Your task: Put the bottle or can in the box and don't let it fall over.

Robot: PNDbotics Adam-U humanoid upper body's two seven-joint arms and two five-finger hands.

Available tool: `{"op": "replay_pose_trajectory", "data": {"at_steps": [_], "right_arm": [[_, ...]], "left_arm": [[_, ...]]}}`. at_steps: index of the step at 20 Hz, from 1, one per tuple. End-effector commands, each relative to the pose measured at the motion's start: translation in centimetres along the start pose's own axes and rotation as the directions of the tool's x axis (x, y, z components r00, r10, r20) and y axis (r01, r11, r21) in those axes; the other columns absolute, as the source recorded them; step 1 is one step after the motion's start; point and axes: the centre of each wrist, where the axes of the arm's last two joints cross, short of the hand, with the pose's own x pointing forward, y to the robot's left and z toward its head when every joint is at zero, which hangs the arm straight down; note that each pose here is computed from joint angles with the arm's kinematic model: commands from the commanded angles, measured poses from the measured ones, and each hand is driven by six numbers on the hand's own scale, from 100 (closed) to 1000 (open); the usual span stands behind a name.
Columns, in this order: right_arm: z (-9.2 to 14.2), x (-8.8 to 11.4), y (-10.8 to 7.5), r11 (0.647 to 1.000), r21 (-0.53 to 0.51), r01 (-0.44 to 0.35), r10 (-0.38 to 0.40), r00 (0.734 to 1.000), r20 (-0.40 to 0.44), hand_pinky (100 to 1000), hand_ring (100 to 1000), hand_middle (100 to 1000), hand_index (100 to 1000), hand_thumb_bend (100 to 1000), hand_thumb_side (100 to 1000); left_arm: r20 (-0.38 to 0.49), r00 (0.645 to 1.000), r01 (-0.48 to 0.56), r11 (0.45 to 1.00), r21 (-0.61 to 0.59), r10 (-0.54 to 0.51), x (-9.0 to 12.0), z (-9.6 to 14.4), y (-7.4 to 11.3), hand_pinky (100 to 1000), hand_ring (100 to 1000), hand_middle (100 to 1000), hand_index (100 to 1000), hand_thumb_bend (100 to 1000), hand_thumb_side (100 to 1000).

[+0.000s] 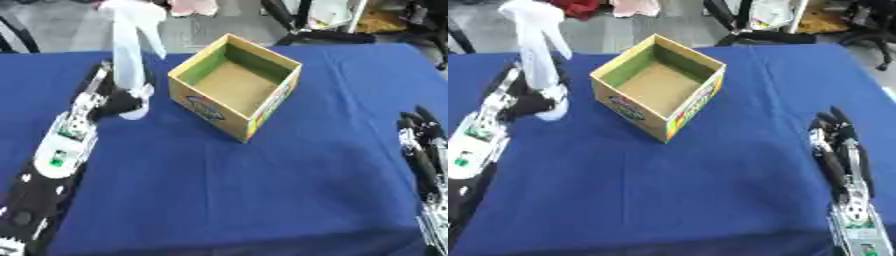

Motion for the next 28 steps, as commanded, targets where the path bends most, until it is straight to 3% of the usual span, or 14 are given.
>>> {"op": "replay_pose_trajectory", "data": {"at_steps": [1, 3, 5, 7, 8, 10, 14, 17, 20, 23, 24, 28], "right_arm": [[-0.7, 0.7, 0.5, 0.999, 0.038, 0.012, -0.013, 0.999, 0.030, 902, 872, 831, 969, 103, 615], [-0.9, 0.7, 0.9, 0.998, 0.060, 0.023, -0.025, 0.999, 0.033, 902, 872, 830, 969, 103, 616], [-1.1, 0.8, 1.5, 0.996, 0.081, 0.035, -0.038, 0.999, 0.038, 902, 872, 830, 969, 103, 616], [-1.3, 1.0, 1.8, 0.995, 0.092, 0.044, -0.049, 0.998, 0.047, 902, 872, 830, 969, 103, 615], [-1.4, 1.1, 2.0, 0.994, 0.094, 0.047, -0.052, 0.997, 0.051, 902, 872, 830, 969, 106, 615], [-1.5, 1.2, 2.0, 0.994, 0.095, 0.050, -0.055, 0.997, 0.055, 903, 872, 830, 969, 102, 616], [-1.5, 1.2, 1.9, 0.995, 0.094, 0.046, -0.051, 0.997, 0.053, 903, 872, 830, 969, 101, 617], [-1.5, 1.2, 1.8, 0.995, 0.089, 0.044, -0.049, 0.997, 0.054, 902, 871, 830, 969, 102, 616], [-1.5, 1.1, 1.4, 0.996, 0.076, 0.035, -0.039, 0.998, 0.052, 903, 871, 830, 969, 102, 617], [-1.4, 1.0, 0.9, 0.998, 0.060, 0.024, -0.027, 0.998, 0.050, 903, 871, 830, 968, 102, 618], [-1.4, 1.0, 0.7, 0.998, 0.054, 0.019, -0.022, 0.999, 0.048, 903, 871, 830, 968, 102, 618], [-1.2, 0.9, 0.0, 1.000, 0.031, 0.004, -0.006, 0.999, 0.043, 902, 870, 828, 968, 102, 619]], "left_arm": [[0.022, 0.999, 0.034, 0.999, -0.002, -0.034, 1.4, -2.4, 0.8, 764, 691, 752, 344, 100, 100], [0.035, 0.998, 0.053, 0.997, -0.048, -0.052, 1.9, -4.0, 0.0, 770, 701, 761, 363, 100, 100], [0.054, 0.995, 0.086, 0.991, -0.099, -0.081, 2.0, -5.0, -1.0, 779, 721, 779, 439, 100, 118], [0.063, 0.988, 0.146, 0.981, -0.125, -0.139, 1.9, -5.3, -1.5, 802, 765, 825, 725, 541, 493], [0.065, 0.981, 0.191, 0.973, -0.132, -0.184, 1.7, -5.3, -1.6, 813, 786, 853, 862, 737, 550], [0.053, 0.958, 0.287, 0.949, -0.132, -0.282, 1.3, -5.2, -1.9, 826, 811, 886, 969, 1000, 807], [0.018, 0.930, 0.366, 0.923, -0.122, -0.367, 0.6, -5.0, -2.0, 842, 835, 921, 1000, 1000, 1000], [0.004, 0.928, 0.371, 0.923, -0.107, -0.372, 0.4, -4.6, -1.7, 836, 828, 915, 1000, 1000, 1000], [0.020, 0.942, 0.337, 0.938, -0.083, -0.336, 0.6, -3.5, -0.7, 829, 820, 902, 1000, 1000, 943], [0.062, 0.970, 0.239, 0.970, -0.035, -0.237, 1.0, -0.5, 1.5, 821, 813, 889, 1000, 999, 883], [0.073, 0.977, 0.204, 0.979, -0.018, -0.202, 1.2, 0.8, 2.2, 815, 808, 883, 995, 932, 839], [0.085, 0.994, 0.063, 0.995, 0.075, -0.069, 1.4, 6.4, 3.9, 809, 803, 876, 973, 800, 792]]}}
